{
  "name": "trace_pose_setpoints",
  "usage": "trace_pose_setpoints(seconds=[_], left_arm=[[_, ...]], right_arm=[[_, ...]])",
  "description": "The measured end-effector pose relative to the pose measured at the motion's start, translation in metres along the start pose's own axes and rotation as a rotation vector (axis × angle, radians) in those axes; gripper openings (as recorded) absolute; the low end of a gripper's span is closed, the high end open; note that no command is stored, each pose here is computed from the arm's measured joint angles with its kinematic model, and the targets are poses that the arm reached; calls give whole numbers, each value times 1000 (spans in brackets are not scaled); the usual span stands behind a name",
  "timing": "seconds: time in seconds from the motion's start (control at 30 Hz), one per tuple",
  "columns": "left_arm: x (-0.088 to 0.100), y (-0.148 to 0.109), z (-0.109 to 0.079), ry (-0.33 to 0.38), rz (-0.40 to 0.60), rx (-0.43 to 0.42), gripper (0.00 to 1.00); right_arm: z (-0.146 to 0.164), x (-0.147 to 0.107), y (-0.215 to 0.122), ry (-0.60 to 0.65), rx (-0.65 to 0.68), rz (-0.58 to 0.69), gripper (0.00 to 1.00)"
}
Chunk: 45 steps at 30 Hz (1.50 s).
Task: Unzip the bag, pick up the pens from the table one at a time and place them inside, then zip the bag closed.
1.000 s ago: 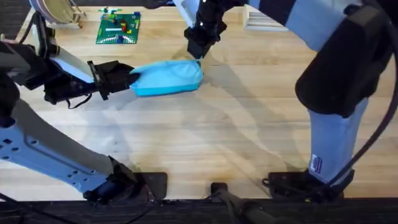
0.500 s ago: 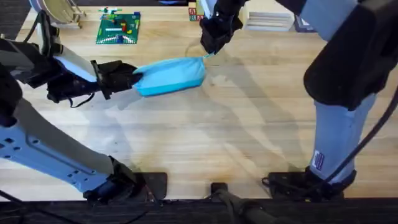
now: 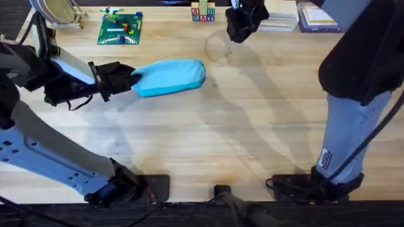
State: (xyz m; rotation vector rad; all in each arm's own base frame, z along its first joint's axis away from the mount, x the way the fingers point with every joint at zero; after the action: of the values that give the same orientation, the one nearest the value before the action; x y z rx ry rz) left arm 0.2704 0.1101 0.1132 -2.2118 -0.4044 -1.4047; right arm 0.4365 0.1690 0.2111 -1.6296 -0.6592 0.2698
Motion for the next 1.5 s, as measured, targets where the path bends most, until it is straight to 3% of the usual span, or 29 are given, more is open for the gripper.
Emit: trace_pose_setpoints(seconds=[0.9, 1.27, 1.5], left_arm=[[0, 0, 0, 0, 0, 0, 41], [0, 0, 0, 0, 0, 0, 42], [0, 0, 0, 0, 0, 0, 42]], right_arm=[[7, 1, -6, -16, -7, -7, 33], [14, -18, -114, -30, -32, -193, 32], [26, -36, -144, -63, -22, -200, 34]])
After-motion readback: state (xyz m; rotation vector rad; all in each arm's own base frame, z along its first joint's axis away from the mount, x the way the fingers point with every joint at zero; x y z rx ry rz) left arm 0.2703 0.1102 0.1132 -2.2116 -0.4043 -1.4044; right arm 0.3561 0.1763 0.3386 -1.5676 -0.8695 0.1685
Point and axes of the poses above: each hand's point on the last joint's axis, 136 mm out from that joint toward the fingers, its own y axis out along the fingers, its own z axis along the line the jaws close on, x = y × z, the point moved 10 cm from there along -y, back along the fingers, and after that the axes turned 15 degrees about -y, right-handed, at the moved point
